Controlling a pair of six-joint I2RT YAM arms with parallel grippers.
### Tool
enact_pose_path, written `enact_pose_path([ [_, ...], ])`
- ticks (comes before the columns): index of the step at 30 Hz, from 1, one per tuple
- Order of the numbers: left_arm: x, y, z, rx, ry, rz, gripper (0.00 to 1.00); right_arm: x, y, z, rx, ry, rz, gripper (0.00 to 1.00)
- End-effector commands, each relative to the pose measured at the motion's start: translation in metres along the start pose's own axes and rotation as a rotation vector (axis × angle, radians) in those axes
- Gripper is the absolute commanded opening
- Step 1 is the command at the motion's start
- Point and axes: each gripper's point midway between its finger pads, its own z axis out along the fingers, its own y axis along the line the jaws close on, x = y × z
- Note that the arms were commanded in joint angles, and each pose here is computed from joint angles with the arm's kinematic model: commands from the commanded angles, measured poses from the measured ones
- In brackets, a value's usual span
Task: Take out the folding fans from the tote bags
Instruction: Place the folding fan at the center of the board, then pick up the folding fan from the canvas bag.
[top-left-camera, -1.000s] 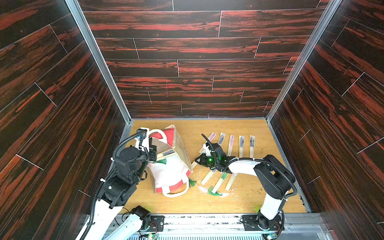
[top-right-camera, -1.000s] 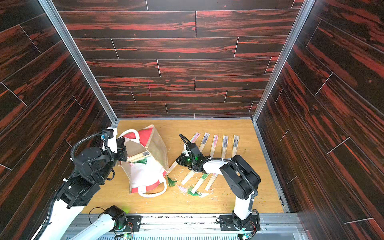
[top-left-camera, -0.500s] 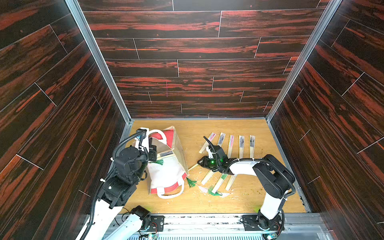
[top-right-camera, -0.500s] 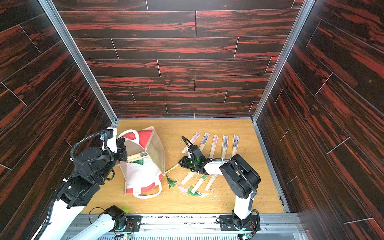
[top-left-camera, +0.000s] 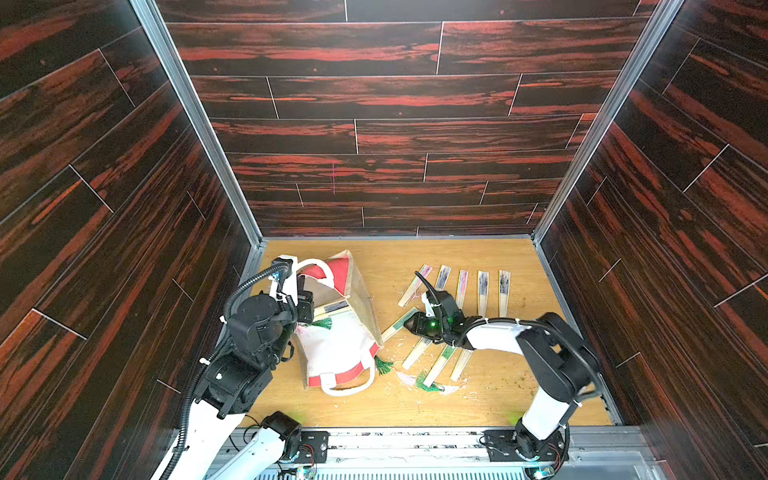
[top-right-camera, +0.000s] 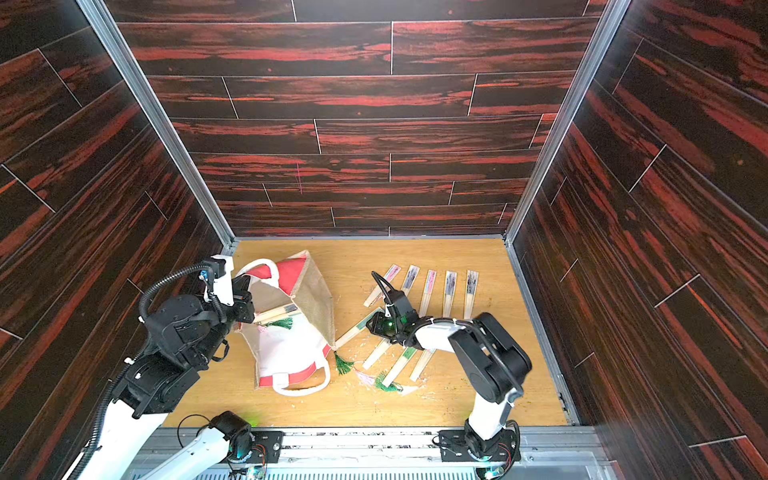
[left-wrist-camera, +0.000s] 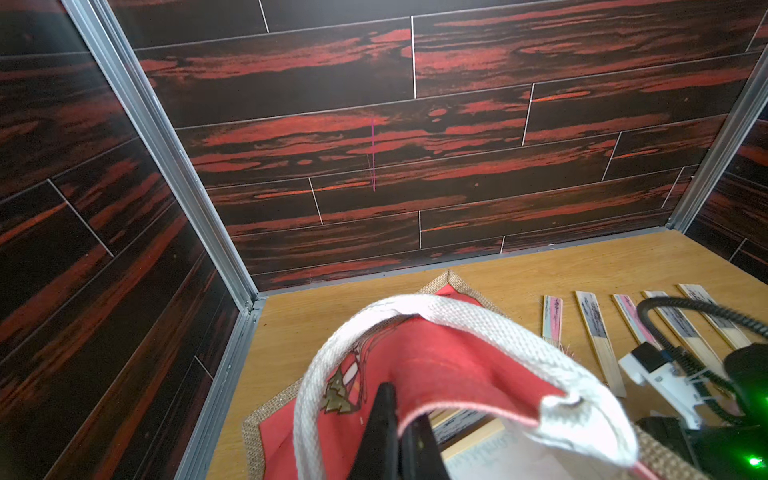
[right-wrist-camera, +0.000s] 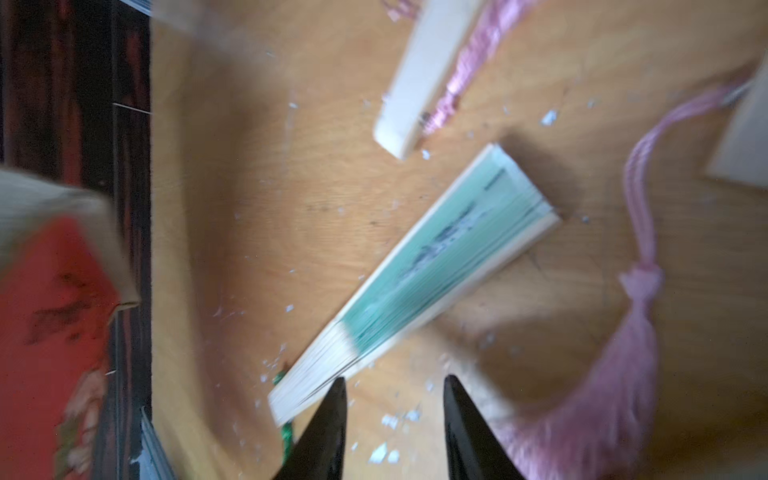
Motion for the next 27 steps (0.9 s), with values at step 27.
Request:
enact_pose_path([
  [27, -0.023, -0.003, 0.042, -0.058, 0.000, -0.120, 0.00, 0.106, 0.251, -0.090, -0.262, -0.196, -0.844, 0.30],
])
